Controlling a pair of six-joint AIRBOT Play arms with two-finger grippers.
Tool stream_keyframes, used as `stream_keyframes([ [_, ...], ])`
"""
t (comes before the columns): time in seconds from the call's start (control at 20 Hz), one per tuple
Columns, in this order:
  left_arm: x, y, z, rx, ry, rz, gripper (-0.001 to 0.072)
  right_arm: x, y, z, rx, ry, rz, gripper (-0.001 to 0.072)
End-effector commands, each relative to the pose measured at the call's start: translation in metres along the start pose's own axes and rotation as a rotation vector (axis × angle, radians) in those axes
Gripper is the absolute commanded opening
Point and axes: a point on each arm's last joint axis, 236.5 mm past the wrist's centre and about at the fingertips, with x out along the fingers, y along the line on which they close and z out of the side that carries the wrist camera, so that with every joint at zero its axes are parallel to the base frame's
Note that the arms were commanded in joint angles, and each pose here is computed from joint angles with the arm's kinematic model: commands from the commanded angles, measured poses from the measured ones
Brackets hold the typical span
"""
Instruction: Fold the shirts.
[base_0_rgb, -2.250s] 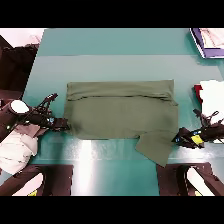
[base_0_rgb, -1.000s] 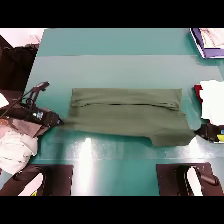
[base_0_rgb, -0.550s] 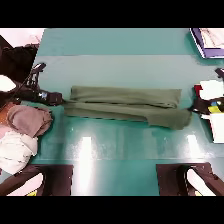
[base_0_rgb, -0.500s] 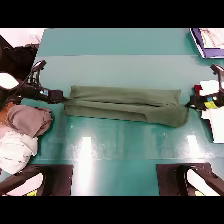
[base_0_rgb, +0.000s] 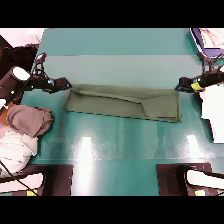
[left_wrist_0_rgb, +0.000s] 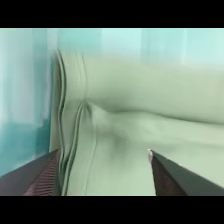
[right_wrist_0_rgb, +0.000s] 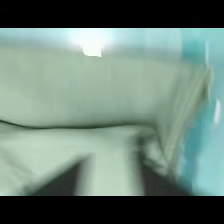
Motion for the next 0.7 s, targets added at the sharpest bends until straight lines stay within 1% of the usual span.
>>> stream_keyframes([
  [0.0,-0.002,-0.003,0.044,-0.113,-0.152,-0.019,0.0665,0.006,0.02,0.045,0.096,-0.095,0.159,0.0603],
  [0.05,-0.005,-0.009,0.043,-0.102,-0.131,-0.03,0.0665,0.001,0.024,0.043,0.085,-0.076,0.199,0.0603],
  [0.3,-0.007,-0.026,-0.01,0.012,0.102,-0.075,0.0662,-0.012,-0.012,-0.011,0.086,0.099,0.227,0.0598],
  [0.35,-0.008,-0.029,-0.019,0.027,0.138,-0.084,0.0458,-0.011,-0.022,-0.023,0.11,0.118,0.228,0.0598],
  [0.4,-0.009,-0.03,-0.024,0.031,0.162,-0.089,0.0136,-0.009,-0.034,-0.035,0.139,0.132,0.227,0.0598],
  [0.45,-0.01,-0.03,-0.027,0.048,0.175,-0.093,0.0031,-0.005,-0.044,-0.046,0.155,0.147,0.23,0.0599],
  [0.5,-0.01,-0.03,-0.029,0.052,0.182,-0.095,0.0031,0.0,-0.052,-0.058,0.173,0.167,0.236,0.0624],
  [0.55,-0.01,-0.031,-0.031,0.052,0.192,-0.098,0.0031,0.008,-0.06,-0.07,0.187,0.191,0.244,0.0705],
  [0.65,-0.011,-0.032,-0.035,0.05,0.21,-0.104,0.003,0.024,-0.068,-0.086,0.218,0.228,0.277,0.0703],
])
